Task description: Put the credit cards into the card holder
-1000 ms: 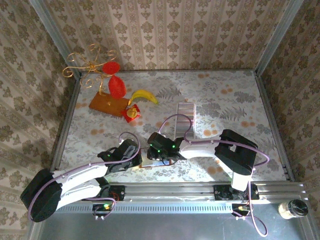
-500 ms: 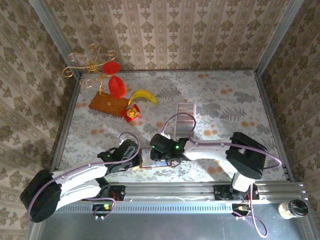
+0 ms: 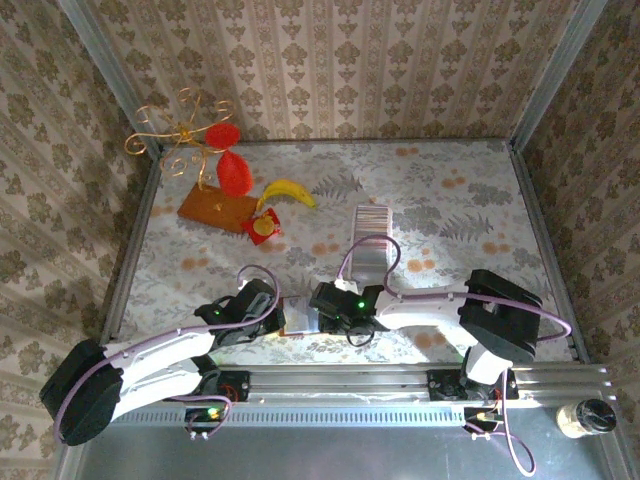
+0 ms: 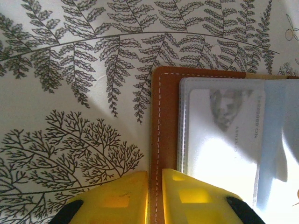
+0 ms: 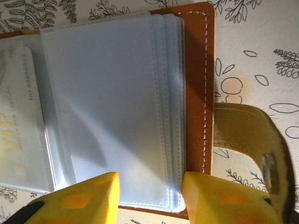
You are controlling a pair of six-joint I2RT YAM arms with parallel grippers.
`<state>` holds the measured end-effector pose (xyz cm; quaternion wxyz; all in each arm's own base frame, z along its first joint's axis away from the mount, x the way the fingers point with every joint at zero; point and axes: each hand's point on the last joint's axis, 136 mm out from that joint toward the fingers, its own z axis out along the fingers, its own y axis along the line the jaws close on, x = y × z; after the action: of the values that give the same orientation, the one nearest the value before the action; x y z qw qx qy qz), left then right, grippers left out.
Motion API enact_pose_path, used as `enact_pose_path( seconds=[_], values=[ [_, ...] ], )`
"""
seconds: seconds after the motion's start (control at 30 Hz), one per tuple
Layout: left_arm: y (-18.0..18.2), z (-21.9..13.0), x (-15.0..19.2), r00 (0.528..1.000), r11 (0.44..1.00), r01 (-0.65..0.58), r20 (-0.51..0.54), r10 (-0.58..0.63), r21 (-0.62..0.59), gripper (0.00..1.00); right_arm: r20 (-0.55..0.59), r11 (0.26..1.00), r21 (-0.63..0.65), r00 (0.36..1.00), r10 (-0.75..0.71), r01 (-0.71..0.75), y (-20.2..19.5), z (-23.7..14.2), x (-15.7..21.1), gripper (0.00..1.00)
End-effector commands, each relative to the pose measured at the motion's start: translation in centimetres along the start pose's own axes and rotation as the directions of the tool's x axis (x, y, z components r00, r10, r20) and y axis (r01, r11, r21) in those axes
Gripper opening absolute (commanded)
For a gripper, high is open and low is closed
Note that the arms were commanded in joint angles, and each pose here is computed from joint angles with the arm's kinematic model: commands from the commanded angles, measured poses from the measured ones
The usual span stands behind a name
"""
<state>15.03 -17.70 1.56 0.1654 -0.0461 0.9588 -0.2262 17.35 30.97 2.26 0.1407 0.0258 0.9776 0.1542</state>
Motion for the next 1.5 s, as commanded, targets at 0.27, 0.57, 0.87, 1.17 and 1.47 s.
enact_pose_path(
  seconds=[0.27, 0.57, 0.87, 1.17, 1.47],
  values=[
    [1.7, 0.5, 3.7, 0.991, 1.0, 0.001, -0.136, -0.004, -0.023, 0.16, 0.036, 0.999, 0.038, 0.999, -0.006, 0.005, 0.1, -0.4, -0.8, 0.44],
    [1.9, 0.5, 3.8, 0.991, 1.0, 0.002, -0.136, -0.005, -0.026, 0.16, 0.056, 0.998, 0.052, 0.998, -0.037, 0.034, 0.4, -1.9, -0.8, 0.47],
    [1.9, 0.6, 3.9, 0.99, 1.0, 0.0, -0.141, -0.003, -0.027, 0.16, 0.042, 0.997, 0.061, 0.998, -0.05, 0.048, 0.8, -0.9, -0.5, 0.46],
    [2.0, 0.7, 4.1, 0.989, 0.999, -0.001, -0.147, -0.004, -0.033, 0.16, -0.004, 0.998, 0.045, 0.999, -0.032, 0.032, 1.2, 1.0, 0.6, 0.46],
    [2.2, 0.8, 4.5, 0.988, 1.0, 0.006, -0.155, -0.01, -0.029, 0.15, 0.023, 0.998, -0.062, 1.0, 0.015, -0.014, 3.3, 1.1, 0.0, 0.48]
  ],
)
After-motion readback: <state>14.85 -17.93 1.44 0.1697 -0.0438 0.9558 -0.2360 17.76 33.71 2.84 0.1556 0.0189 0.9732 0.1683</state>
